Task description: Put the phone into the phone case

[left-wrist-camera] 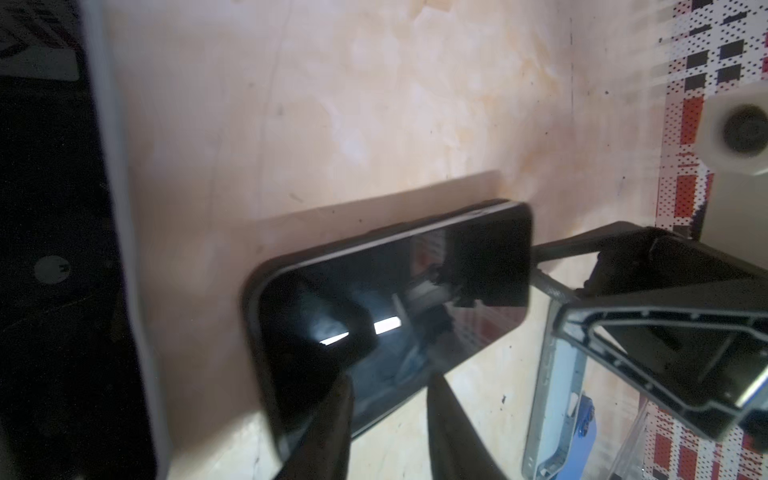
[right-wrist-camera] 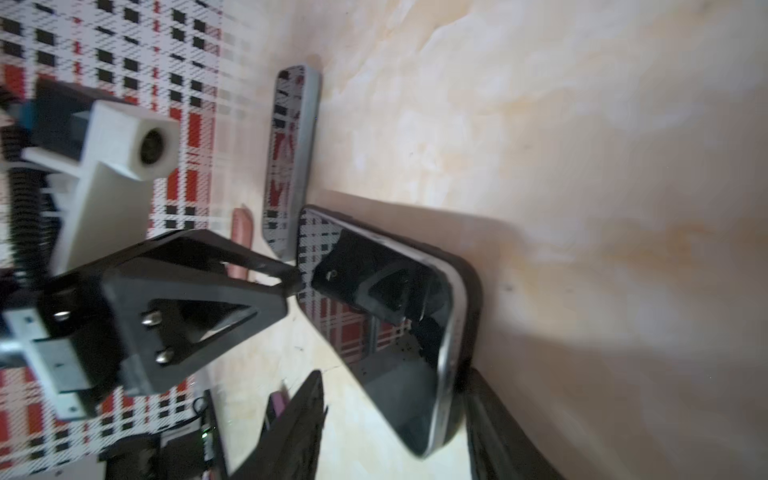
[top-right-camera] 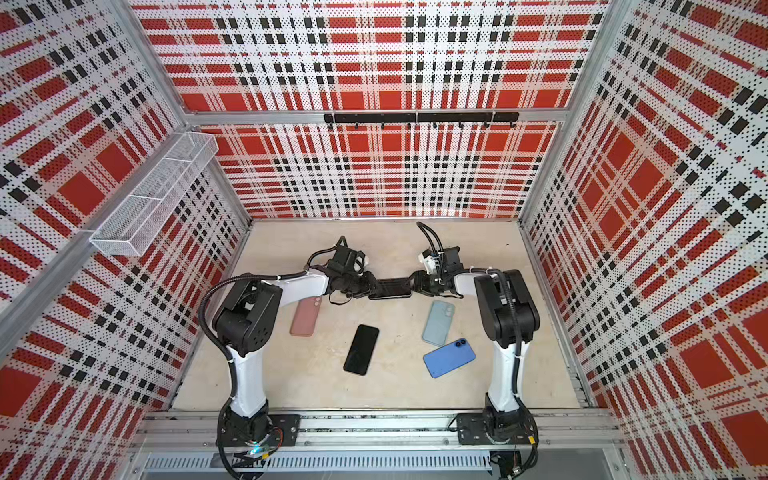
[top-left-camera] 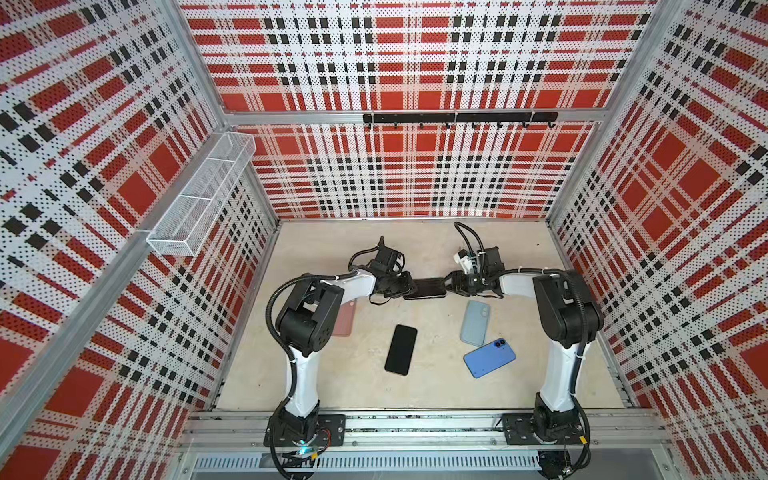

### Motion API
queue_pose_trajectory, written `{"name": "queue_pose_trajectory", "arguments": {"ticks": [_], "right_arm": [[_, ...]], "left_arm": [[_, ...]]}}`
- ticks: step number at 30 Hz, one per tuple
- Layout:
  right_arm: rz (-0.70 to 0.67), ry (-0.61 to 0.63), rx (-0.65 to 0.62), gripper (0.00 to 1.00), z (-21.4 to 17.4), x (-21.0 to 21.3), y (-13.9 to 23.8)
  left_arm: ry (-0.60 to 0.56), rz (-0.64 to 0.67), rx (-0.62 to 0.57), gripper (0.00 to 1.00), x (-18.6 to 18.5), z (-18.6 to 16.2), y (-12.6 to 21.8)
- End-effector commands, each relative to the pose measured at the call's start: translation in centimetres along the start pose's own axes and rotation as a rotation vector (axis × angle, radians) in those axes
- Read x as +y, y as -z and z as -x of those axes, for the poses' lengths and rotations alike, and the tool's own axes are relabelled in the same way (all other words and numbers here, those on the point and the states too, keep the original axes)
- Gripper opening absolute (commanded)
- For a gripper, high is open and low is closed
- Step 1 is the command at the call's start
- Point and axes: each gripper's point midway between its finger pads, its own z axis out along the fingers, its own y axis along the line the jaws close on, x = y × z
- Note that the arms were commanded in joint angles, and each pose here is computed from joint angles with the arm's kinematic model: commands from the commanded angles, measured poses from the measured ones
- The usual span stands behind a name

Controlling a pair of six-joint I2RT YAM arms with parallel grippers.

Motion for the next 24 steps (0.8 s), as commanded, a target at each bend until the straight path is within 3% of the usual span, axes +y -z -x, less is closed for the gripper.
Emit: {"name": "queue_pose_trajectory", "arguments": {"ticks": [1, 6, 14, 24], "right_arm": [[0.181, 0.1, -0.021, 0.54, 0.6, 4.1, 0.4], [0.196, 0.144, -0.064, 0.54, 1.2, 4.9, 1.4], [-0.032, 0.037, -0.123, 0.53, 1.8, 0.7, 2.3], [-0.042, 0.023, -0.112, 0.51, 1.4, 0.3, 2.2]], "left_arm": [[0.004, -0.022, 0.014, 0.34, 0.1, -0.6, -0.8], [0.008, -0.022, 0.018, 0.34, 0.3, -0.8, -0.8], [0.006, 0.017, -0.042, 0.33, 0.4, 0.8, 0.3], [0.042, 0.164, -0.073, 0.3, 3.2, 2.0, -0.6]]}}
